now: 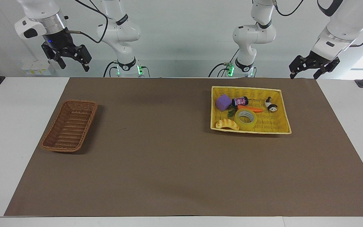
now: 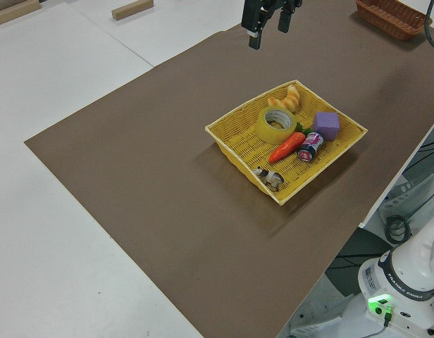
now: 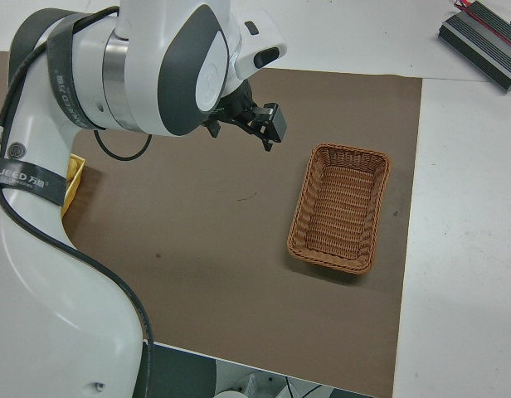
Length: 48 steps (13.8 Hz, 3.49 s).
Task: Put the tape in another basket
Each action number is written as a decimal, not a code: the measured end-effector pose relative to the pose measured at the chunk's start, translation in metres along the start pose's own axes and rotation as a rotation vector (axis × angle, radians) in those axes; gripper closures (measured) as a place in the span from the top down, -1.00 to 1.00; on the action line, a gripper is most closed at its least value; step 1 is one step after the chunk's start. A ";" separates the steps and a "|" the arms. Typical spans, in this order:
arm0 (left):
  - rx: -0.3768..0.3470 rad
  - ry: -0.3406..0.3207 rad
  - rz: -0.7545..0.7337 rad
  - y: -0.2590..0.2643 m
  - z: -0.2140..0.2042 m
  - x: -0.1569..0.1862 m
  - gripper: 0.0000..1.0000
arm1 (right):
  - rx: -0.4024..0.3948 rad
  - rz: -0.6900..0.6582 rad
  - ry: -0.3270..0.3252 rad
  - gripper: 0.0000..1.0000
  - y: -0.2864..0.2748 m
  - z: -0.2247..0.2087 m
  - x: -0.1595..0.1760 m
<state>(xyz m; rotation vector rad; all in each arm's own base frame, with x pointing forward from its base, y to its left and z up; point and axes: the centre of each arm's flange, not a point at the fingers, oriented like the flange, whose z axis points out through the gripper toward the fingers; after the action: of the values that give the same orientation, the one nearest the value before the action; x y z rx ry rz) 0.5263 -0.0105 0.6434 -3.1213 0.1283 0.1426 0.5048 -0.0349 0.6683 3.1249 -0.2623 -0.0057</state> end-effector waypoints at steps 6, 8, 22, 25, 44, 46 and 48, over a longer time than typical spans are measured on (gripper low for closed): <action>0.000 0.000 -0.001 -0.001 0.000 0.000 1.00 | 0.000 0.000 0.000 1.00 0.000 0.000 0.000; 0.000 0.000 0.001 0.000 0.000 0.000 1.00 | 0.000 -0.002 0.000 1.00 -0.001 0.000 0.000; -0.001 -0.017 0.004 0.002 0.007 -0.001 1.00 | -0.001 -0.003 -0.002 1.00 -0.001 0.001 0.000; -0.001 -0.050 0.012 0.005 0.029 0.002 1.00 | -0.001 -0.003 -0.003 1.00 -0.001 0.001 0.000; -0.009 0.046 -0.066 0.081 0.250 0.004 1.00 | -0.001 0.001 -0.004 1.00 0.000 0.002 0.000; -0.008 0.040 -0.069 0.101 0.300 -0.010 1.00 | 0.000 0.002 -0.004 1.00 0.001 0.002 0.000; -0.007 0.035 -0.071 0.104 0.333 -0.019 1.00 | 0.000 0.004 -0.004 1.00 0.002 0.002 0.000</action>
<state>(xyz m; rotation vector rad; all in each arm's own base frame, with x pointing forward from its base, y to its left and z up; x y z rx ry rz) 0.4689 -0.1067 0.3119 -3.1311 0.0171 0.0877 0.5047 -0.0371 0.6663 3.1244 -0.2687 -0.0124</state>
